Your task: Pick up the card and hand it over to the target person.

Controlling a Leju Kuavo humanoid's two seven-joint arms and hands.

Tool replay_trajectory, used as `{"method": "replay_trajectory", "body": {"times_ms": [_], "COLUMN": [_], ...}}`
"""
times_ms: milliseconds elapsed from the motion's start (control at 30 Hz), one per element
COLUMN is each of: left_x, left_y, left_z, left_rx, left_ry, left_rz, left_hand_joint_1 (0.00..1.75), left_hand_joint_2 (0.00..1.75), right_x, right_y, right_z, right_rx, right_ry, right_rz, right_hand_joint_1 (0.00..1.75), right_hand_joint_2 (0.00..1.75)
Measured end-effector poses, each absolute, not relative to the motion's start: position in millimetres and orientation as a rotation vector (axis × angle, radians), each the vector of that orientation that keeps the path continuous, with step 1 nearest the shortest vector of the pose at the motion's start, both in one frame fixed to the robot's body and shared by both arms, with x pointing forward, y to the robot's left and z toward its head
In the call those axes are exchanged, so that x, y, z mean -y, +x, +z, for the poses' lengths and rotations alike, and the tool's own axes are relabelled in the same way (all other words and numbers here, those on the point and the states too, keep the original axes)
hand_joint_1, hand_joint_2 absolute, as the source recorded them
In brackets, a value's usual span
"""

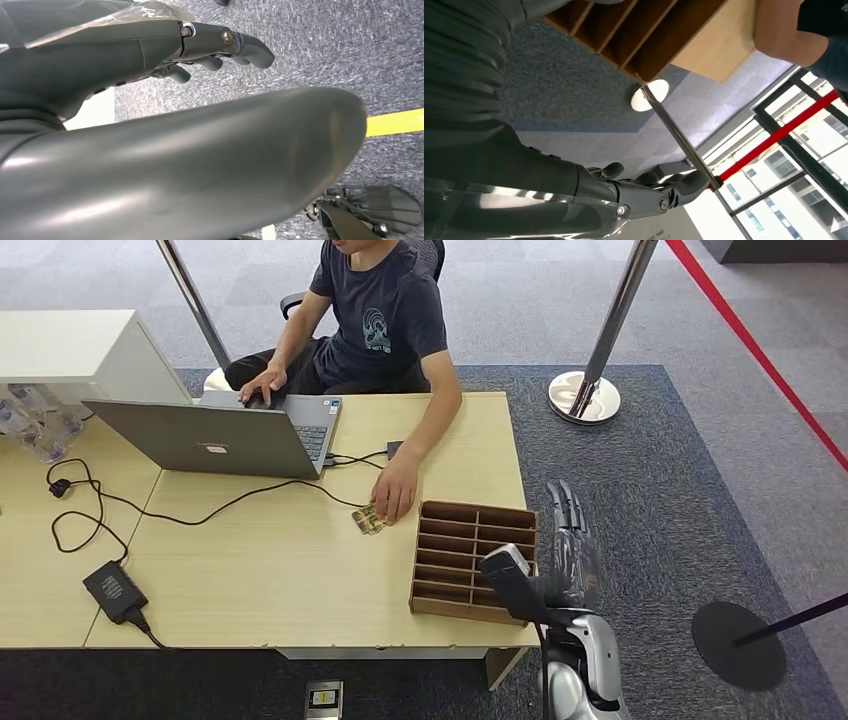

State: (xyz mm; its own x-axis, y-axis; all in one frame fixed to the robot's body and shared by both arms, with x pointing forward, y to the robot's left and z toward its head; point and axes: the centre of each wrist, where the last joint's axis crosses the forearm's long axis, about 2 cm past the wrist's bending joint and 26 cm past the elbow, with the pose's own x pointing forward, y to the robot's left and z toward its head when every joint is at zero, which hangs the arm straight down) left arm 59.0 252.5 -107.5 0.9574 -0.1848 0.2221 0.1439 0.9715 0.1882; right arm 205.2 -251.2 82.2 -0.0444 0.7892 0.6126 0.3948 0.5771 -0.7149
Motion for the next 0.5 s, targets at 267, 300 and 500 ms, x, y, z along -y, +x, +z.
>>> {"method": "replay_trajectory", "body": {"times_ms": [267,300,500], "left_x": [-251,-251,-250], "left_y": [56,55,55], "left_z": [-108,-108,-108], "left_rx": [0.224,0.221,0.225], "left_ry": [0.175,0.176,0.179], "left_rz": [-0.147,-0.141,-0.134], "left_hand_joint_1": [0.0,0.0,0.0], "left_hand_joint_2": [0.0,0.0,0.0], "right_x": [290,294,319], "right_y": [173,172,164], "right_z": [37,28,-40], "right_rx": [1.346,1.289,0.945], "right_ry": [-1.042,-1.032,-0.89], "right_rz": [0.309,0.312,0.335], "right_hand_joint_1": [0.0,0.0,0.0], "right_hand_joint_2": [1.75,1.75,1.75]}}
